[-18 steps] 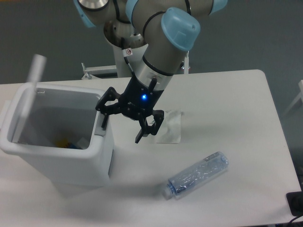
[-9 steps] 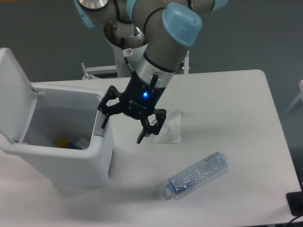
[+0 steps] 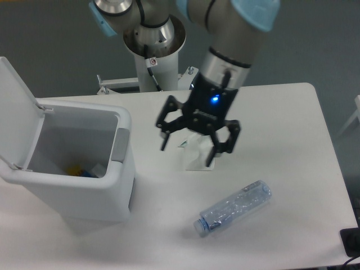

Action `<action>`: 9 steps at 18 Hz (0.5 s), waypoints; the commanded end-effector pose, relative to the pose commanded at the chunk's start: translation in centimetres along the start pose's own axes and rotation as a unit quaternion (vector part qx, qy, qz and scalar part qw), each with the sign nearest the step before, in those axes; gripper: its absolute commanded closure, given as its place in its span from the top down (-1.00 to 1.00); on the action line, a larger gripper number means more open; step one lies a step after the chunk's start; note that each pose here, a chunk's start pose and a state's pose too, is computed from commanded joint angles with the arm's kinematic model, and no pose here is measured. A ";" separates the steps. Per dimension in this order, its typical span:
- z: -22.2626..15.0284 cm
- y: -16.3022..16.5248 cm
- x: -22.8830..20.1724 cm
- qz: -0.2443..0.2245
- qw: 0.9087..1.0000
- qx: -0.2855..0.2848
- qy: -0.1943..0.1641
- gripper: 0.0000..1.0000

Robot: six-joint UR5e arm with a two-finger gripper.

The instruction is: Open the trash can

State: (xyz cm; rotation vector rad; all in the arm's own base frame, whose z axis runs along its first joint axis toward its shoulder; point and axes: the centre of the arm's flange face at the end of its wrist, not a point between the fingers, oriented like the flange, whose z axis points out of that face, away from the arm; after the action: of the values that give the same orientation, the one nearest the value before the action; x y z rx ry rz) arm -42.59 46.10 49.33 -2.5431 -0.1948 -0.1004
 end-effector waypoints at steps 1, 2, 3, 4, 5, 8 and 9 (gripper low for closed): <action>-0.3 0.3 -0.5 0.019 0.999 -0.022 -0.024 1.00; -0.2 0.8 -0.9 0.038 0.997 -0.052 -0.045 1.00; -0.1 1.1 -1.2 0.049 0.995 -0.065 -0.055 1.00; 0.2 1.5 -1.6 0.058 0.994 -0.076 -0.058 1.00; 0.5 1.9 -2.2 0.066 0.992 -0.087 -0.061 1.00; 1.3 5.0 -6.2 0.080 0.983 -0.143 -0.078 1.00; 1.3 5.8 -7.5 0.088 0.979 -0.162 -0.085 1.00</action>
State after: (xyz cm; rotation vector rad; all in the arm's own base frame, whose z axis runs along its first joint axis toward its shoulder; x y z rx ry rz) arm -49.01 41.19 44.26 -2.8830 -0.0191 0.1695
